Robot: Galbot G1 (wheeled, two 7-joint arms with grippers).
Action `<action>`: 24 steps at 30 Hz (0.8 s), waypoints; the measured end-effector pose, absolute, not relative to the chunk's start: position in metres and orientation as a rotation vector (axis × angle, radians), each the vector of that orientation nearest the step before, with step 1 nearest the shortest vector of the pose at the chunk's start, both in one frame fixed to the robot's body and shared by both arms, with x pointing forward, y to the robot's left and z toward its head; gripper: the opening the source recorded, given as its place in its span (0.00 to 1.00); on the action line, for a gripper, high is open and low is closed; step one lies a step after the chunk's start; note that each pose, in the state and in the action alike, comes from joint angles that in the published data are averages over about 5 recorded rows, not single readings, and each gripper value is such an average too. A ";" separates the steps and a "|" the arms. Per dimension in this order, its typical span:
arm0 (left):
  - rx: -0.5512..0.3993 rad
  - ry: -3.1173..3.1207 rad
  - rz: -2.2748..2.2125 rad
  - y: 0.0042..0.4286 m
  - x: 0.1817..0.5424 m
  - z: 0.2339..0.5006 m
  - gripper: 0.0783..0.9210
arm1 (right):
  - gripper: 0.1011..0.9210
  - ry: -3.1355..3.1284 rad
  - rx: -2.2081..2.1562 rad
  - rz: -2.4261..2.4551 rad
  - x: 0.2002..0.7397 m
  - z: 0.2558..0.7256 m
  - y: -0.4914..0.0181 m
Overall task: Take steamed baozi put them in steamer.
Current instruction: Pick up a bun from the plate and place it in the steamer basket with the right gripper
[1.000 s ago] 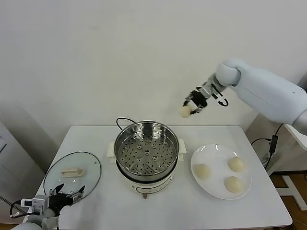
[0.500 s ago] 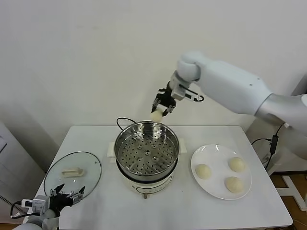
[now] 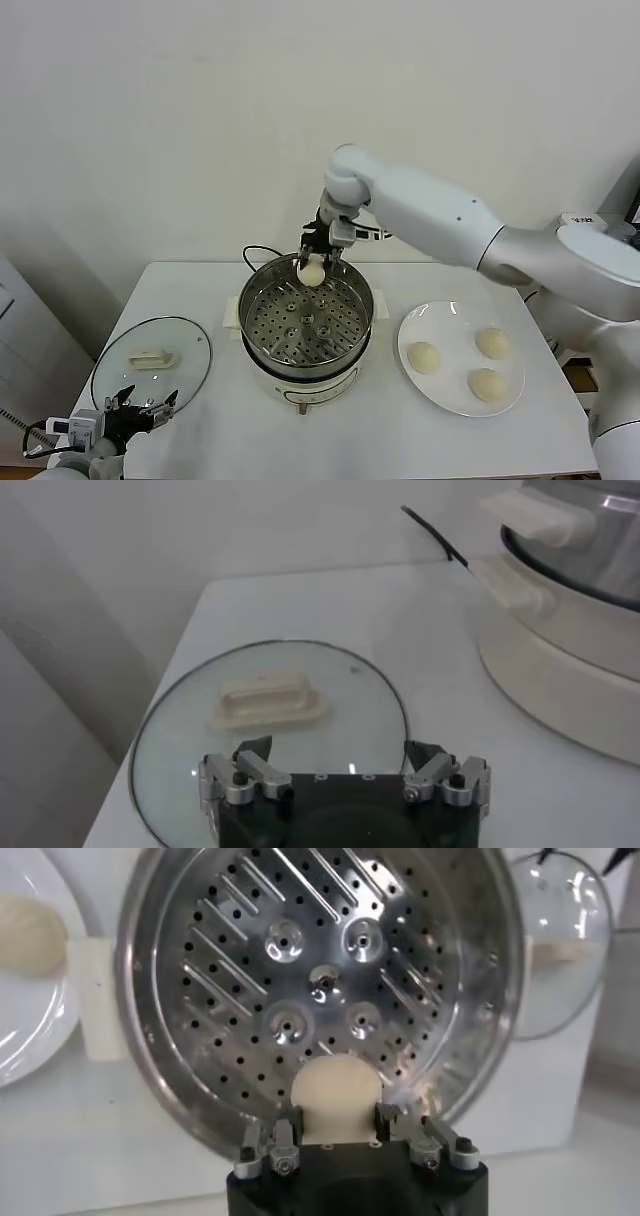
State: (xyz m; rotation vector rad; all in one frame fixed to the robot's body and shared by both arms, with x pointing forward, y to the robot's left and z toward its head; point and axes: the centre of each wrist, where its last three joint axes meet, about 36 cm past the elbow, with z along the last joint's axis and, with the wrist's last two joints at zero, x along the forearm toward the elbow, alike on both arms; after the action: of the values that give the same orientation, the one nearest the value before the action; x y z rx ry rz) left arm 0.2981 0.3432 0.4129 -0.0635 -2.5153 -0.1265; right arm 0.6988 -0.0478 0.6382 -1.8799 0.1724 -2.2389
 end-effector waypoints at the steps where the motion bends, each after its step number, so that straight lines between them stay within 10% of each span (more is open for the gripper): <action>1: -0.063 -2.515 -0.126 0.343 0.298 0.413 0.88 | 0.44 0.168 -1.882 -2.239 0.698 0.634 -0.047; 12: -0.066 -2.517 -0.126 0.342 0.299 0.412 0.88 | 0.46 0.146 -1.881 -2.238 0.693 0.604 -0.038; 24: -0.062 -2.514 -0.124 0.342 0.297 0.412 0.88 | 0.84 0.186 -1.881 -2.218 0.695 0.619 -0.048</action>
State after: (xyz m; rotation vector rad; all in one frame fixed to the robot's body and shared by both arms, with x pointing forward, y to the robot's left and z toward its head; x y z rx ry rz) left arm 0.2969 0.3417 0.4120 -0.0624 -2.5145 -0.1240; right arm 0.6945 -0.0479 0.6186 -1.8812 0.1862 -2.2184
